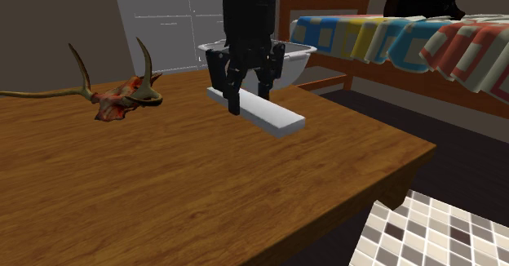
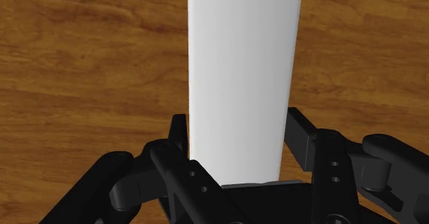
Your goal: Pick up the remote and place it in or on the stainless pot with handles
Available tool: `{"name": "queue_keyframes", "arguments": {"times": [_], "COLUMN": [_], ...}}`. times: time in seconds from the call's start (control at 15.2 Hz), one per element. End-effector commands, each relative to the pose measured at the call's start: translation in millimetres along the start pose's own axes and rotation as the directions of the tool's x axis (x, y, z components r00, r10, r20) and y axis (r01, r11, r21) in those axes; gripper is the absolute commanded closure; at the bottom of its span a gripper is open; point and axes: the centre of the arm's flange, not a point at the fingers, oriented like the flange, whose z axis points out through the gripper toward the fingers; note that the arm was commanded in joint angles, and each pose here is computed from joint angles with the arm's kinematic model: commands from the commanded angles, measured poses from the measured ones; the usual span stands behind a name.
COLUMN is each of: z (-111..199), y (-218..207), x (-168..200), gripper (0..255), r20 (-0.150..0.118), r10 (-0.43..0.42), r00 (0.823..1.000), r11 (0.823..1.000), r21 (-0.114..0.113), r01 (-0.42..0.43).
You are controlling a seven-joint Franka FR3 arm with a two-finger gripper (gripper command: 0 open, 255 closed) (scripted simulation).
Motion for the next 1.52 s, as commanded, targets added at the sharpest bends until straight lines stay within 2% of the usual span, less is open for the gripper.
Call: {"name": "queue_keyframes", "arguments": {"times": [0.0, 1.45], "z": [-11, -127], "y": [0, -2], "x": [0, -1], "gripper": [255, 255], "r20": [0.0, 0.0], "r10": [0.0, 0.0], "r00": [1.0, 1.0], "r11": [1.0, 1.0], "r21": [0.0, 0.0], "r01": [0.0, 0.0]}}
